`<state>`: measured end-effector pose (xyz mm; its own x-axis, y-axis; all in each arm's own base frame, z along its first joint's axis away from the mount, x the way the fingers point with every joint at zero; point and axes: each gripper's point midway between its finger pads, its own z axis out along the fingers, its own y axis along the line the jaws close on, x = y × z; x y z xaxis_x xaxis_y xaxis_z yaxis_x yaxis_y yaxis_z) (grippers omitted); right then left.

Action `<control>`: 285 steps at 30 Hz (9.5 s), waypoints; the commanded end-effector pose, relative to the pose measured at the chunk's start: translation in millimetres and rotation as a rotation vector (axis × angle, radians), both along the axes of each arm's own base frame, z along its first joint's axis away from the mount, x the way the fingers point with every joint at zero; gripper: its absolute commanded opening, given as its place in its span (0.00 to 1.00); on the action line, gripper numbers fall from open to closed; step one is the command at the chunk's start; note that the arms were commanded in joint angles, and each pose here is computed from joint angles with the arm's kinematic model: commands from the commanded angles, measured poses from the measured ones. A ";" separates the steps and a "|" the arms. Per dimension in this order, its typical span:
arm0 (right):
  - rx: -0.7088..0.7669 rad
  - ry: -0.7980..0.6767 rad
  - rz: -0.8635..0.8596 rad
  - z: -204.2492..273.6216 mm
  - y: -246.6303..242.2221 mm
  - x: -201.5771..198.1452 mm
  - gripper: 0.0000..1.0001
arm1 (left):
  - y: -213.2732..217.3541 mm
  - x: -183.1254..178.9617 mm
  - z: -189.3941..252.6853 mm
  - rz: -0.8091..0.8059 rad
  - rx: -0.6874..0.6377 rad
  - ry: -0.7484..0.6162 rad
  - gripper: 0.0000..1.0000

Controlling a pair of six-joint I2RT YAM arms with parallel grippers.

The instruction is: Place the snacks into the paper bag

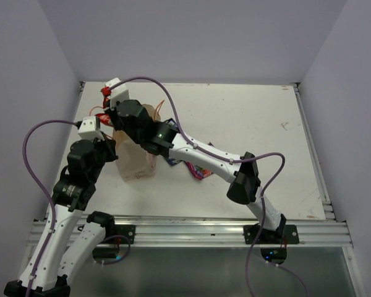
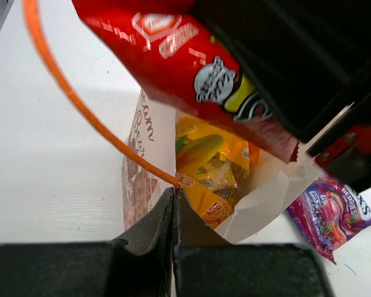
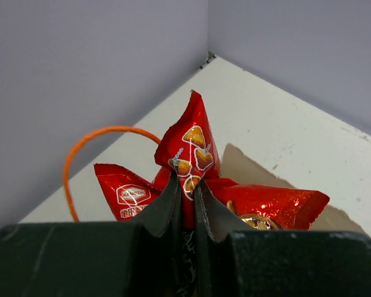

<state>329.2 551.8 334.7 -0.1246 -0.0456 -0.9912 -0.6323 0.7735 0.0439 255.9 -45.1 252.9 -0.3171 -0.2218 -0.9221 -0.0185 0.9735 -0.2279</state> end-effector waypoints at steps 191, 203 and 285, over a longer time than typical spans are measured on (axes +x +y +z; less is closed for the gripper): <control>-0.293 0.607 -0.319 -316.9 -172.7 51.7 0.85 | -3.9 3.3 7.4 -0.032 0.019 -0.041 0.00; -0.371 0.605 -0.363 -300.8 -202.1 36.9 0.03 | -3.6 0.9 11.4 -0.034 0.015 -0.056 0.00; 0.146 0.027 0.109 102.5 -120.2 -55.2 0.86 | -4.7 -2.6 17.2 -0.046 0.009 -0.086 0.00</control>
<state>277.8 469.8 325.8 -0.3079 -0.1192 -0.9439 -0.7173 0.6809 0.1480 248.1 -47.8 255.1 -0.3054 -0.2005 -0.9309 0.0235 0.9757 -0.2178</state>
